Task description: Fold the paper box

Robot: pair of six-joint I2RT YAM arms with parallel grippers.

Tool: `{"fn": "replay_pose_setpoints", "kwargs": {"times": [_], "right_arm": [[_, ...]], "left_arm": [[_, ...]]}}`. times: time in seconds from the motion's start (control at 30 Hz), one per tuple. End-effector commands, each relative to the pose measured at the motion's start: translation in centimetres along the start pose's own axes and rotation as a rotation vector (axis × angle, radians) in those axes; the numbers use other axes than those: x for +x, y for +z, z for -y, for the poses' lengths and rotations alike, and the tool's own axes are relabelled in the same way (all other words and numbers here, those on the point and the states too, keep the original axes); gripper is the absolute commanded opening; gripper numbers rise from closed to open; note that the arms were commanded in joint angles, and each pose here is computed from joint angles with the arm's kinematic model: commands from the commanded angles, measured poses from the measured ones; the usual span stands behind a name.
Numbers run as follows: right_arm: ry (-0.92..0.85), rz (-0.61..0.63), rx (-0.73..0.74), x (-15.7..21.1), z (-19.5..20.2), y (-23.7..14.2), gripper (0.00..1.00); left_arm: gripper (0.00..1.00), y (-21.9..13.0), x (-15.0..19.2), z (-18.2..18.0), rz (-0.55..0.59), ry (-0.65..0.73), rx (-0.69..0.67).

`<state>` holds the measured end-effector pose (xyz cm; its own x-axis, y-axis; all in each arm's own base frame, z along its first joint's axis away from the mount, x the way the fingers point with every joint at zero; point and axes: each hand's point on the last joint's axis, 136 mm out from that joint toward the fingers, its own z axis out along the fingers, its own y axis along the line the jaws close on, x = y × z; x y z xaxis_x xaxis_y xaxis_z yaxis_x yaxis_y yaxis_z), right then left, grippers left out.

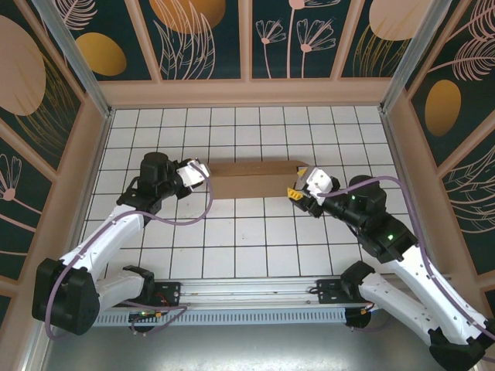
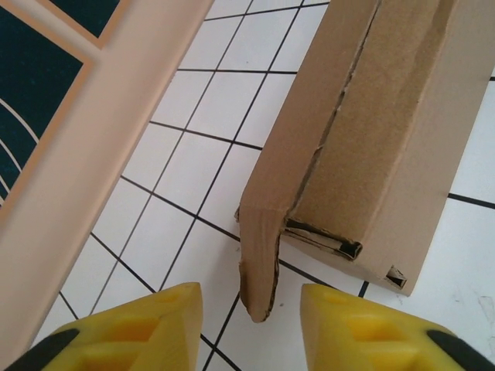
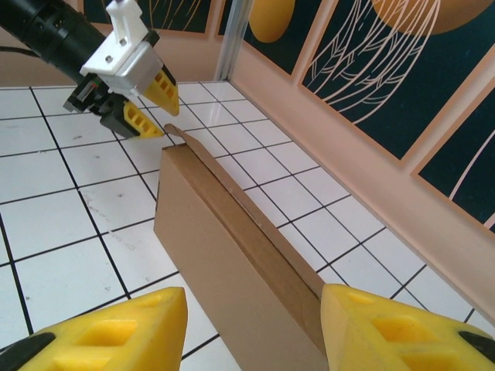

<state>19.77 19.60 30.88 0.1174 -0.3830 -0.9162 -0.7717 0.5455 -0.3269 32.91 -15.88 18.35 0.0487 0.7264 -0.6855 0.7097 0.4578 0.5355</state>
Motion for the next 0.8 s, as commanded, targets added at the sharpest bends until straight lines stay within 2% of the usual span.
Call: {"fn": "replay_pose_setpoints", "kwargs": {"times": [0.0, 0.5, 0.77], "right_arm": [[0.006, 0.003, 0.014, 0.2, 0.0, 0.0, 0.49], [0.027, -0.049, 0.02, 1.0, 0.3, 0.8, 0.45], [-0.063, -0.11, 0.149, 1.7, 2.9, 0.9, 0.45]], "left_arm": [[0.32, 0.0, -1.7, -1.1, 0.064, 0.004, -0.015], [0.11, 0.5, -1.2, -0.8, 0.067, -0.021, -0.019], [0.03, 0.2, -1.7, -1.2, 0.094, -0.052, -0.045]]}}
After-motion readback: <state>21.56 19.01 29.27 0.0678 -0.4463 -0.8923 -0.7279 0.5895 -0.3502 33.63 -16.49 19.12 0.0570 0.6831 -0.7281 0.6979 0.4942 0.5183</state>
